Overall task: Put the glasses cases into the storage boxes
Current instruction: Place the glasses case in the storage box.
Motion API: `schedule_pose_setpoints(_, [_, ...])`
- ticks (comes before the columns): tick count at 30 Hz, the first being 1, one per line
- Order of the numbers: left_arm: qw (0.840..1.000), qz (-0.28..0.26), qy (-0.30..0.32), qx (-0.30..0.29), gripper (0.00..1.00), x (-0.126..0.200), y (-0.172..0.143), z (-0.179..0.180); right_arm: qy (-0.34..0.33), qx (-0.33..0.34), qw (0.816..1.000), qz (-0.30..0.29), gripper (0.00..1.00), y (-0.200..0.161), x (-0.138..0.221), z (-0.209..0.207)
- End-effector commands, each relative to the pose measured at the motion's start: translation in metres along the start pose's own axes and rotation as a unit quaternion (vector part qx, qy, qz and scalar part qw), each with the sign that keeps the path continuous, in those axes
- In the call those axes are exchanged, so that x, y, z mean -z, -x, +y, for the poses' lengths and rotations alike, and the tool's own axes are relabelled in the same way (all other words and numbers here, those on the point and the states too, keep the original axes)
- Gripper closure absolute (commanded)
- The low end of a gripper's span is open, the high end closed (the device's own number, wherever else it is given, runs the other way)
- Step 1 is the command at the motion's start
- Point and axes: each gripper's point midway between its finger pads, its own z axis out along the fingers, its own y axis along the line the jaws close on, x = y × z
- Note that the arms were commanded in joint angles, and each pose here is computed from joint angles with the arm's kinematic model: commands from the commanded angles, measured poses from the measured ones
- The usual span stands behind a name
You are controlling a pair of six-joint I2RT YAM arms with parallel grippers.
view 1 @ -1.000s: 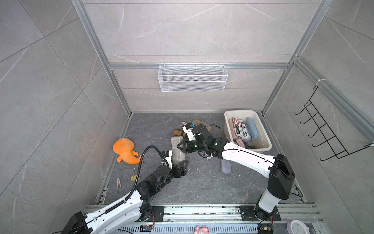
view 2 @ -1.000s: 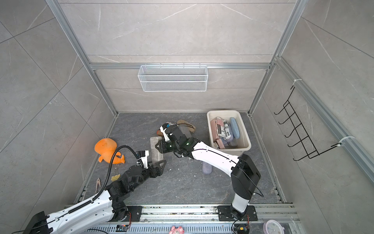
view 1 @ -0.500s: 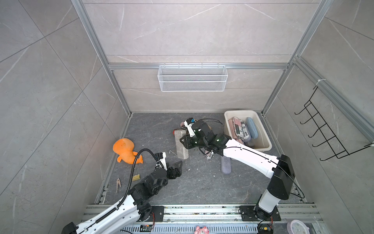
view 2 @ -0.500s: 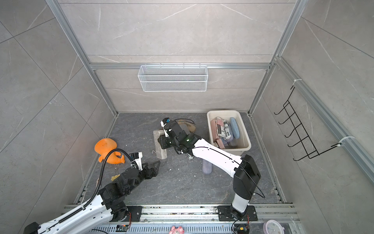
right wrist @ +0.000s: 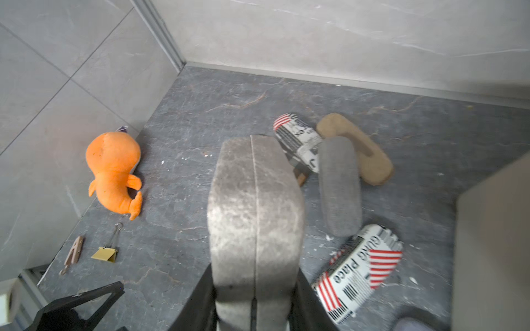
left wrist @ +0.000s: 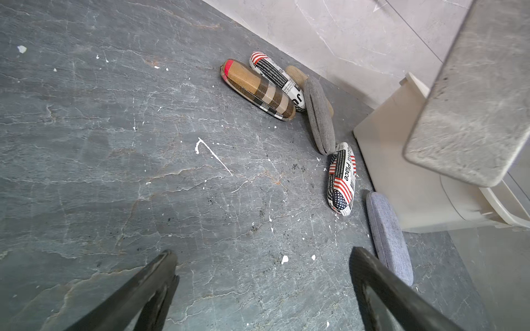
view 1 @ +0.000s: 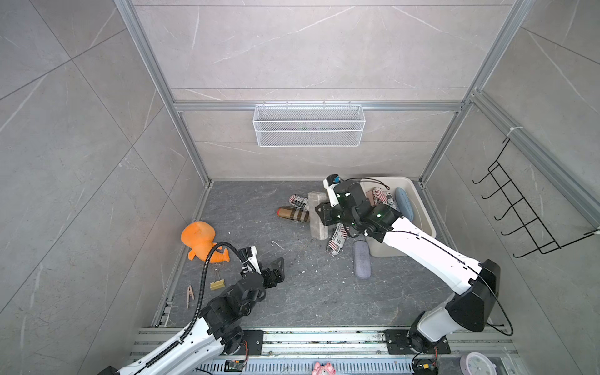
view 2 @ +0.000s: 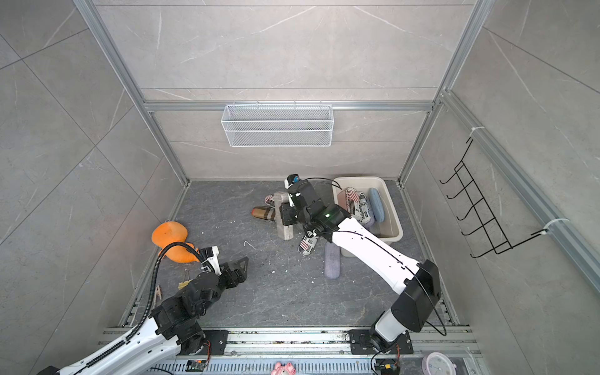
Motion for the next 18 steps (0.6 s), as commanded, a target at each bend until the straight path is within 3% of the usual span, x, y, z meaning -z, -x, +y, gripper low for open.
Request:
schedule_pose_setpoints(1, [1.000,-0.014,0.006,0.011,0.04,-0.001,0.005,0.001,-0.043,-0.006,0.999,-0.018,0.70,0.015,0.025,-0.034])
schedule_pose_setpoints(9, [1.000,-0.013,0.002,-0.002,0.04,-0.011,0.006,-0.009,-0.172,-0.016,0.984,-0.046,0.70,0.044,0.083,-0.120])
schedule_pose_setpoints(18, [1.000,0.006,0.004,-0.025,0.03,-0.024,0.001,-0.019,-0.377,-0.016,0.926,-0.020,0.70,0.030,0.120,-0.230])
